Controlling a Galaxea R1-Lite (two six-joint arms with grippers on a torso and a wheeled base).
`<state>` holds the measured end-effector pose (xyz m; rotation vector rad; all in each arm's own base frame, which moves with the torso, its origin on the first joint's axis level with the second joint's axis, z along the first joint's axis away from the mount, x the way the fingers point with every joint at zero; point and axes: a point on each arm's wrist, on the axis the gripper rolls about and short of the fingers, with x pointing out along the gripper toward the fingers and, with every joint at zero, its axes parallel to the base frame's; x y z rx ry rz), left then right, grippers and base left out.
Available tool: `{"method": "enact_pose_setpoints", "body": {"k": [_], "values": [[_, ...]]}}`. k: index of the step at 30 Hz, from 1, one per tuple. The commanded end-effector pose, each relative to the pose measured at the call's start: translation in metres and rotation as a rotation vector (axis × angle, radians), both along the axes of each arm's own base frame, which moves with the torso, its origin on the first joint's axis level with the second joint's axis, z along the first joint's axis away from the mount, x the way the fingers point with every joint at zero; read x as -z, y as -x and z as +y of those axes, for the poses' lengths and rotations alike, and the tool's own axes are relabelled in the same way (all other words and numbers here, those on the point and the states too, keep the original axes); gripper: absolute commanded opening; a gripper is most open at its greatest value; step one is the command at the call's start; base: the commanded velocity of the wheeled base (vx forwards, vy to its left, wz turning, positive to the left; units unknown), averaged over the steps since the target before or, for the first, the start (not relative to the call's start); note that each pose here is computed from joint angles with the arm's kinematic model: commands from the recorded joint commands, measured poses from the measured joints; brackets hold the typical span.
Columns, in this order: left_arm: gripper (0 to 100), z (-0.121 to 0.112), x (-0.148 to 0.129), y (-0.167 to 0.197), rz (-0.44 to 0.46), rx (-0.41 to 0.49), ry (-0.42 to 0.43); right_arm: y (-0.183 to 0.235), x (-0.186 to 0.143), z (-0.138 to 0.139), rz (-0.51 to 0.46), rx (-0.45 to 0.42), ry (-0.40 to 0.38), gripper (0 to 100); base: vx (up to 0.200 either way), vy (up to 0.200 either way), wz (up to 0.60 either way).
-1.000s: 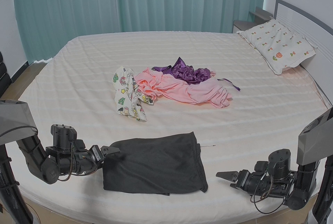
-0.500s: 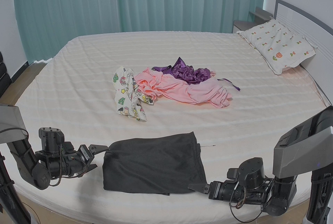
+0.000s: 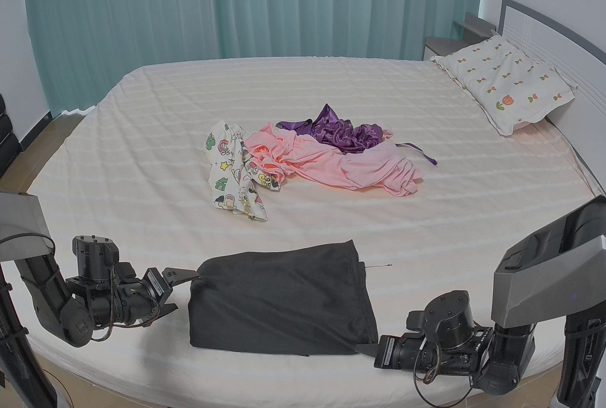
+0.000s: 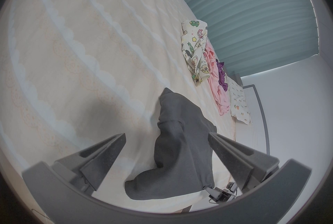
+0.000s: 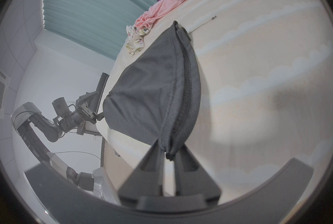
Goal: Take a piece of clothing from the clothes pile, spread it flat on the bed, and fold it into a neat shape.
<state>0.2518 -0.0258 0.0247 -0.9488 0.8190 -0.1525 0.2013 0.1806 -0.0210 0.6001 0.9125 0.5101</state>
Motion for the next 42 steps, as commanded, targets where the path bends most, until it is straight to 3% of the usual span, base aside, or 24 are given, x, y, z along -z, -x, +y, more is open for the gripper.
{"method": "enact_pose_setpoints", "body": {"k": [1, 5, 12, 13, 19, 27, 42], "values": [[100, 0.000, 0.002, 0.001, 0.010, 0.002, 0.000, 0.009, -0.004, -0.010, 0.016, 0.004, 0.012, 0, 0.000, 0.000, 0.00], [100, -0.001, 0.002, 0.002, 0.013, 0.005, -0.001, 0.012, -0.006, -0.012, 0.021, 0.002, 0.016, 0, 0.000, 0.000, 0.00], [100, -0.019, 0.005, 0.016, 0.024, 0.090, -0.006, 0.013, -0.004, -0.012, 0.025, 0.001, 0.022, 0, 0.000, 0.000, 0.00], [100, -0.019, 0.005, 0.016, 0.020, 0.094, -0.007, 0.013, -0.004, -0.012, 0.025, 0.001, 0.022, 100, 0.000, 0.000, 0.00], [100, -0.022, 0.013, 0.027, -0.024, 0.156, 0.002, 0.013, -0.006, -0.013, 0.021, 0.003, 0.018, 100, 0.000, 0.000, 0.00], [100, -0.023, 0.041, 0.042, -0.095, 0.343, -0.116, 0.012, -0.006, -0.012, 0.019, 0.004, 0.014, 100, 0.000, 0.000, 0.00], [100, -0.028, 0.036, 0.044, -0.123, 0.389, -0.094, 0.013, -0.008, -0.014, 0.004, 0.009, 0.000, 100, 0.000, 0.000, 0.00]]}}
